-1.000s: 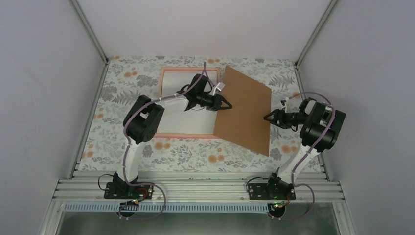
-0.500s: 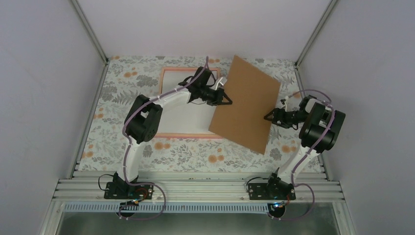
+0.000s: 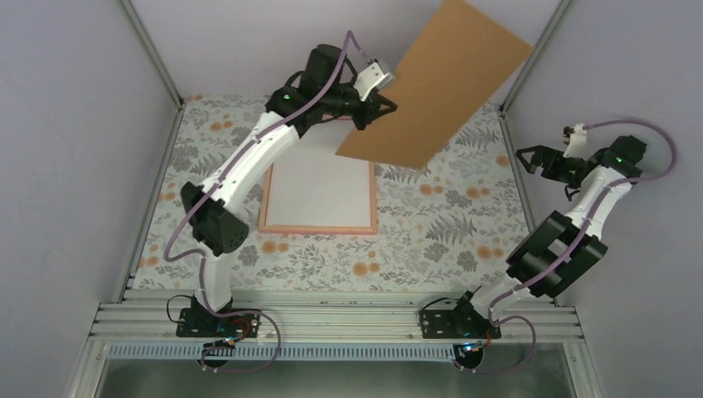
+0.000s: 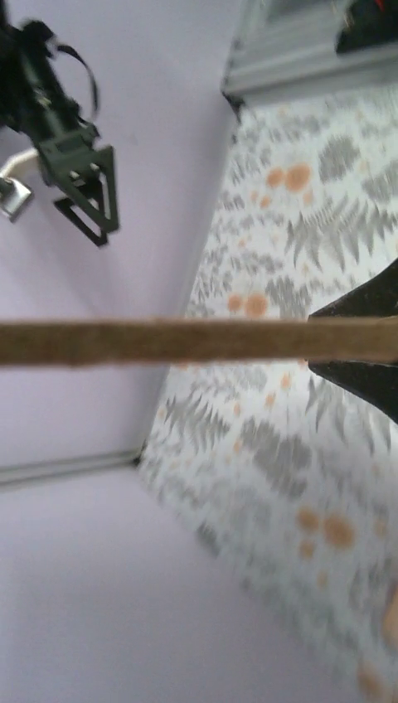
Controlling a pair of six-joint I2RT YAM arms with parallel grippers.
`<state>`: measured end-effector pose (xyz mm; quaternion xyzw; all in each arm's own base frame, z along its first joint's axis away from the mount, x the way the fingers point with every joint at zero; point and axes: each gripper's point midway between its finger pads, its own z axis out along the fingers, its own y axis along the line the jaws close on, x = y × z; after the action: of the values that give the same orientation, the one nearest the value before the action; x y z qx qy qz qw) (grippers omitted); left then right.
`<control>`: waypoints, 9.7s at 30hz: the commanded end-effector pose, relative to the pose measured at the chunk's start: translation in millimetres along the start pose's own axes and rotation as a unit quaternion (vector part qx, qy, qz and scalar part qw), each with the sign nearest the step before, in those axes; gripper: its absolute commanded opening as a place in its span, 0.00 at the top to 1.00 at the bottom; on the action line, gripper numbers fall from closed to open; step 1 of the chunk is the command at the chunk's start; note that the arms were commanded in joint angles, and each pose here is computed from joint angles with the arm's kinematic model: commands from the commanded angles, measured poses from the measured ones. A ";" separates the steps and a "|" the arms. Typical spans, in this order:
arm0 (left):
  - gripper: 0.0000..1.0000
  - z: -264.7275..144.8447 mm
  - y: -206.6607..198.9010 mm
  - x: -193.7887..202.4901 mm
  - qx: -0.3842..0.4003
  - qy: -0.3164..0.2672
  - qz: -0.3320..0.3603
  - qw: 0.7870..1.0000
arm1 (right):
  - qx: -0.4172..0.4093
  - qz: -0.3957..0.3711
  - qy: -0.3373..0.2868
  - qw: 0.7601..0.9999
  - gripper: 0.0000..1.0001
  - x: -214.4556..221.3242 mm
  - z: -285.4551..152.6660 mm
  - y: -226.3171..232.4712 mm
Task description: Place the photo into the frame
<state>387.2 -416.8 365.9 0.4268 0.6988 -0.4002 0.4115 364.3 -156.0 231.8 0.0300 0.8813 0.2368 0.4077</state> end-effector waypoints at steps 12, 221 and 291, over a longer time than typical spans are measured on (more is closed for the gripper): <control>0.98 -138.2 -71.1 23.1 -0.165 -0.050 0.685 0.708 | -0.113 -0.087 -0.123 0.982 0.00 -118.9 -61.4 119.0; 0.07 -255.5 251.0 357.9 -0.360 0.125 -0.379 0.843 | -0.045 -0.029 0.165 0.985 0.00 154.7 276.8 288.7; 0.31 -122.4 7.2 411.0 0.043 0.316 0.249 0.915 | -0.338 -0.175 0.430 0.819 0.77 351.4 244.8 331.4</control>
<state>244.6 -189.2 40.3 0.6781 0.6745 -0.1753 0.2335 277.0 338.4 31.7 -0.3790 0.7980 0.4664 0.0450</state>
